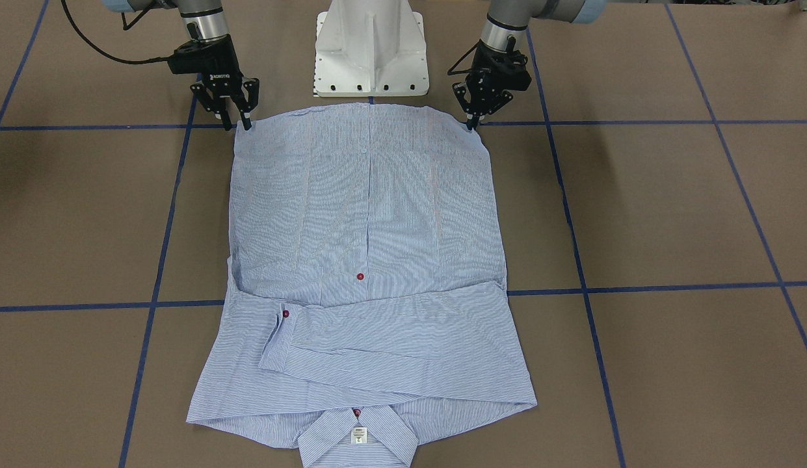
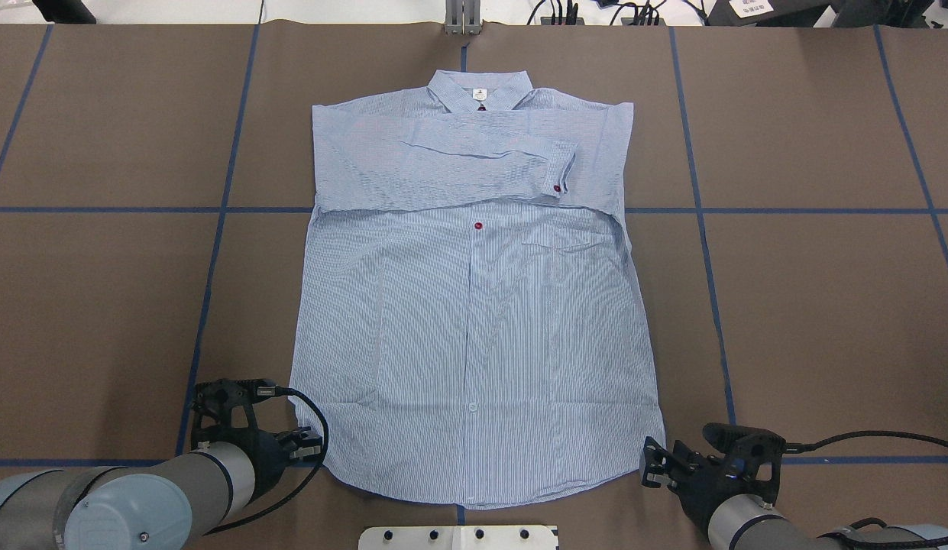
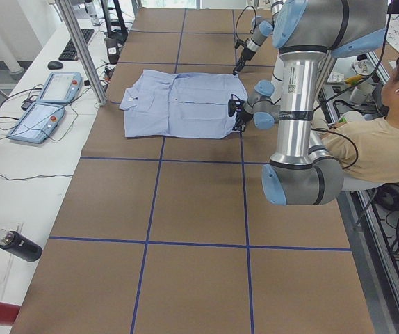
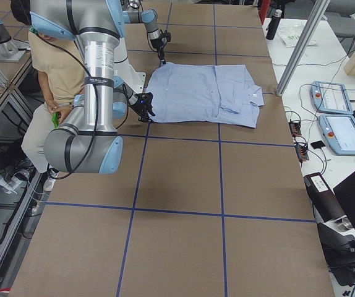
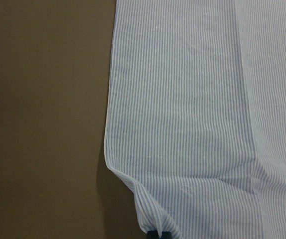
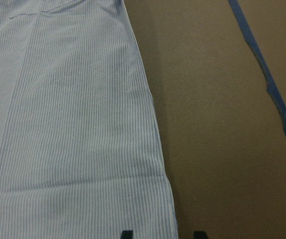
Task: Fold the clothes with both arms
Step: 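Close both grippers on the hem corners nearest the robot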
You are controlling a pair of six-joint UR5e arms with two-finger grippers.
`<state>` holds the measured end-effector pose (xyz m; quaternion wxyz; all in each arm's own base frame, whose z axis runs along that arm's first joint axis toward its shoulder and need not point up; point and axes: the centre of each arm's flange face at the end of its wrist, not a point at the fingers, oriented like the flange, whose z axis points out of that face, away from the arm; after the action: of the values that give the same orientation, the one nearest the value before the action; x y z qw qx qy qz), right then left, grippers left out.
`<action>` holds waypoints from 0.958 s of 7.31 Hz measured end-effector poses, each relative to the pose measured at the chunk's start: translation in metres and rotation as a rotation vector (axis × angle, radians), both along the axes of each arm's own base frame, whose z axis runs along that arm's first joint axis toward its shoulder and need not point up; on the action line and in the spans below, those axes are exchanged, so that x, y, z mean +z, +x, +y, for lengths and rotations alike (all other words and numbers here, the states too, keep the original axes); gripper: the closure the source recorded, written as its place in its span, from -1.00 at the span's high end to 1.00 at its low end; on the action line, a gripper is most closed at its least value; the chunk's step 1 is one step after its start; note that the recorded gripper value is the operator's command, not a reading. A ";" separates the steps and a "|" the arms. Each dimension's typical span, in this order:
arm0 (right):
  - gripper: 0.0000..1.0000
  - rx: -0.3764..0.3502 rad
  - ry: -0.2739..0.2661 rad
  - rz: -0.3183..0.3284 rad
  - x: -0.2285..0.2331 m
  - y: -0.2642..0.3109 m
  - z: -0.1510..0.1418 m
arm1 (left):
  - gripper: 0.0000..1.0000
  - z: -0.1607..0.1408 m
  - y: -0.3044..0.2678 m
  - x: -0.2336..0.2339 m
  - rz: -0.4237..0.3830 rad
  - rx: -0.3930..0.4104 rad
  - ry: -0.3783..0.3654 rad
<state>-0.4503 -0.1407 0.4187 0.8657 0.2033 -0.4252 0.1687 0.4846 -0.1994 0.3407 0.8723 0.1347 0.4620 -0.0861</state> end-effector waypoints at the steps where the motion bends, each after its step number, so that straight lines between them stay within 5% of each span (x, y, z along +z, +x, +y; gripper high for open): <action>1: -0.05 -0.001 -0.001 -0.003 0.001 -0.002 0.004 | -1.00 0.000 0.000 0.000 -0.001 0.000 0.000; 6: -0.38 -0.008 -0.004 -0.007 0.002 -0.005 0.015 | -1.00 0.001 0.000 0.001 -0.001 0.000 -0.001; 7: -0.59 -0.007 -0.003 -0.005 0.003 -0.005 0.015 | -1.00 0.001 0.000 0.001 -0.002 0.001 0.000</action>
<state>-0.4552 -0.1259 0.4216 0.8655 0.1999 -0.4279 0.1667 0.4845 -0.1985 0.3417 0.8728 0.1343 0.4614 -0.0855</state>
